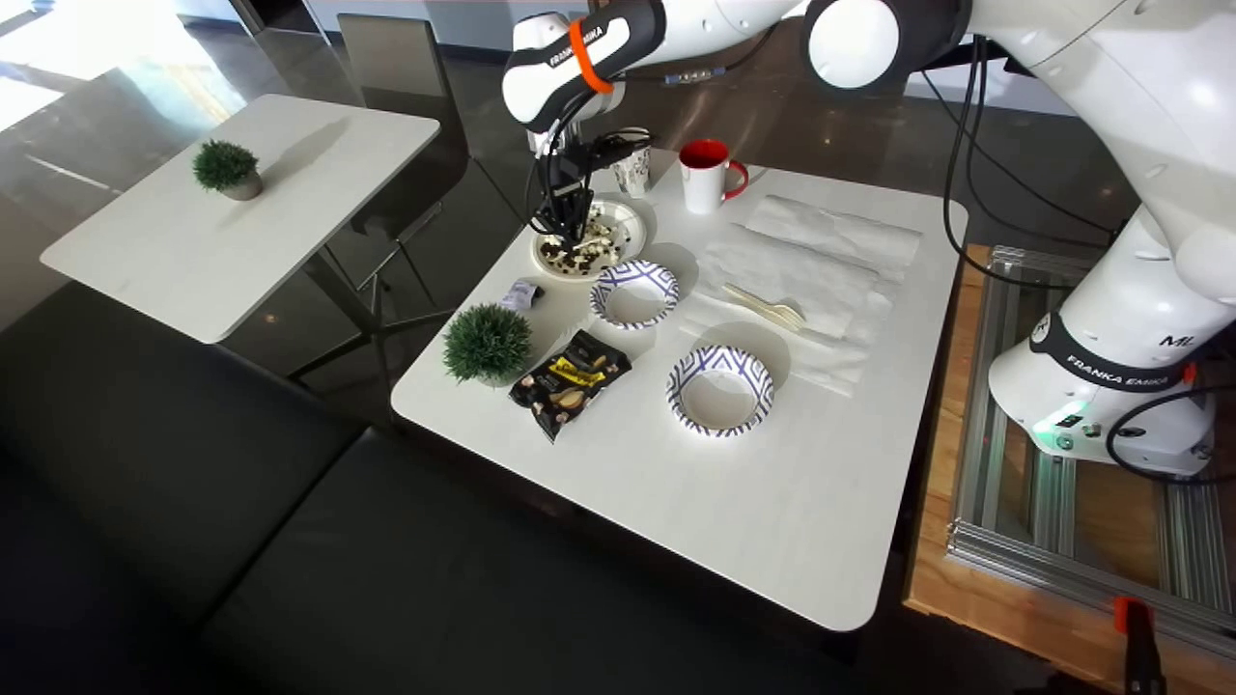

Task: Pick up the spoon from the table and scoop some of the contents in the bowl and pour them in the other bowl

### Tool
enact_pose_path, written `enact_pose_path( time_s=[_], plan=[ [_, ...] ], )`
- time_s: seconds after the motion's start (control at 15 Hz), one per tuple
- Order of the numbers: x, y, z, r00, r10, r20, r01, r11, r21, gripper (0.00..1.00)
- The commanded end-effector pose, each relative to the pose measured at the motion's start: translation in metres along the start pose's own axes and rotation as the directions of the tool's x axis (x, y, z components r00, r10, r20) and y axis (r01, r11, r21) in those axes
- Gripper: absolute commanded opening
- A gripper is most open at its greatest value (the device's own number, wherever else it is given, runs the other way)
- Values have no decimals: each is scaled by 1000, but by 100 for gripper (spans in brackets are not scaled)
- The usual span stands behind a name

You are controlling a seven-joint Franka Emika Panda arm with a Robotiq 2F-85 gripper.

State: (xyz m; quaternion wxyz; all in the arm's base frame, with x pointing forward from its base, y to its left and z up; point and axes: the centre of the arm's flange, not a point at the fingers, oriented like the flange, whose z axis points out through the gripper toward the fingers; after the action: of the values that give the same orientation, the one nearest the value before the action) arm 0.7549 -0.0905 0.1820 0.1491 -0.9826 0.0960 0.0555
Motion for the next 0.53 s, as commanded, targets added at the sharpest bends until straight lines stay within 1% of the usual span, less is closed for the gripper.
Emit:
enact_pose_path(
  time_s=[0.0,0.47],
  plan=[
    [8,1,11,1000,22,9,-23,999,29,3],
    [11,3,11,999,40,-19,-39,999,34,3]
  ],
)
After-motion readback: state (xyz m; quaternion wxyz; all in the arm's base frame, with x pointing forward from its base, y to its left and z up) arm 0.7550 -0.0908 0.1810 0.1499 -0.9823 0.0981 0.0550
